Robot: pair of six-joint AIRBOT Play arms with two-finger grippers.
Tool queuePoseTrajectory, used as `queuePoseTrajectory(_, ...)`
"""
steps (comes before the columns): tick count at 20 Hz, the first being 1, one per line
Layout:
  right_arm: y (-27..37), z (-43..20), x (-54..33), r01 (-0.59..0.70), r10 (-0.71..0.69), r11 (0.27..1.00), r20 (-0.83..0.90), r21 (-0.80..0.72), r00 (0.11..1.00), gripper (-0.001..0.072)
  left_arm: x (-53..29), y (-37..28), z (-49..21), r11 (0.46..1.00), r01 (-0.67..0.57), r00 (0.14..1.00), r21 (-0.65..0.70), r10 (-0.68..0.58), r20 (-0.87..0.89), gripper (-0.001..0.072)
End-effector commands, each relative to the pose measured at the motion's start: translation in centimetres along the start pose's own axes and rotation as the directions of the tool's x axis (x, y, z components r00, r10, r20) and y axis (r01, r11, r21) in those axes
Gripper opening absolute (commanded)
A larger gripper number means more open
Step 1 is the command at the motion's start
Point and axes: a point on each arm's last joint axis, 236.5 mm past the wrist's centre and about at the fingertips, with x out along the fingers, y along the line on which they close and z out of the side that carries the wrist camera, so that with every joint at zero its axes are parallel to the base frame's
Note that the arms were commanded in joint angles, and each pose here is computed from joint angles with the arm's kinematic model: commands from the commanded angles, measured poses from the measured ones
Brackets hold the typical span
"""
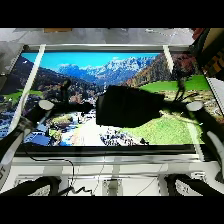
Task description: Fold the clothes and pants, and hang the long-sleeved shirts on hangers.
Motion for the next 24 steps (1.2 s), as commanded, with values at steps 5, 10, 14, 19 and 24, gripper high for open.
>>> queuePoseTrajectory(5, -9.5, 10.6, -21.5, 0.463, -0.482, 0.876, 0.210, 0.136, 0.851, 0.0044, -10.7, -0.8, 7.4, 0.953, -0.184, 0.962, 0.242, 0.124, 0.243, 0.0690)
queuePoseTrajectory(10, -16.8, 9.1, -38.6, 0.705, -0.810, 0.585, 0.230, 0.401, 0.540, 0.0044, -13.6, -2.8, 8.6, 0.941, -0.199, 0.944, 0.272, 0.110, 0.312, 0.0690)
queuePoseTrajectory(14, -19.5, 4.8, -49.3, 0.739, -0.942, 0.333, 0.178, 0.586, 0.283, 0.0045, -13.4, -3.2, 7.7, 0.944, -0.175, 0.956, 0.281, 0.095, 0.279, 0.0691)
queuePoseTrajectory(19, -23.2, -2.3, -55.9, 0.688, -0.991, 0.073, -0.026, 0.722, 0.132, 0.0045, -13.4, -3.2, 7.8, 0.944, -0.176, 0.956, 0.280, 0.095, 0.279, 0.0690)
queuePoseTrajectory(24, -24.6, -4.6, -57.1, 0.525, -0.988, 0.010, -0.071, 0.851, 0.134, 0.0703, -13.4, -3.2, 7.7, 0.944, -0.176, 0.956, 0.280, 0.095, 0.279, 0.0690)
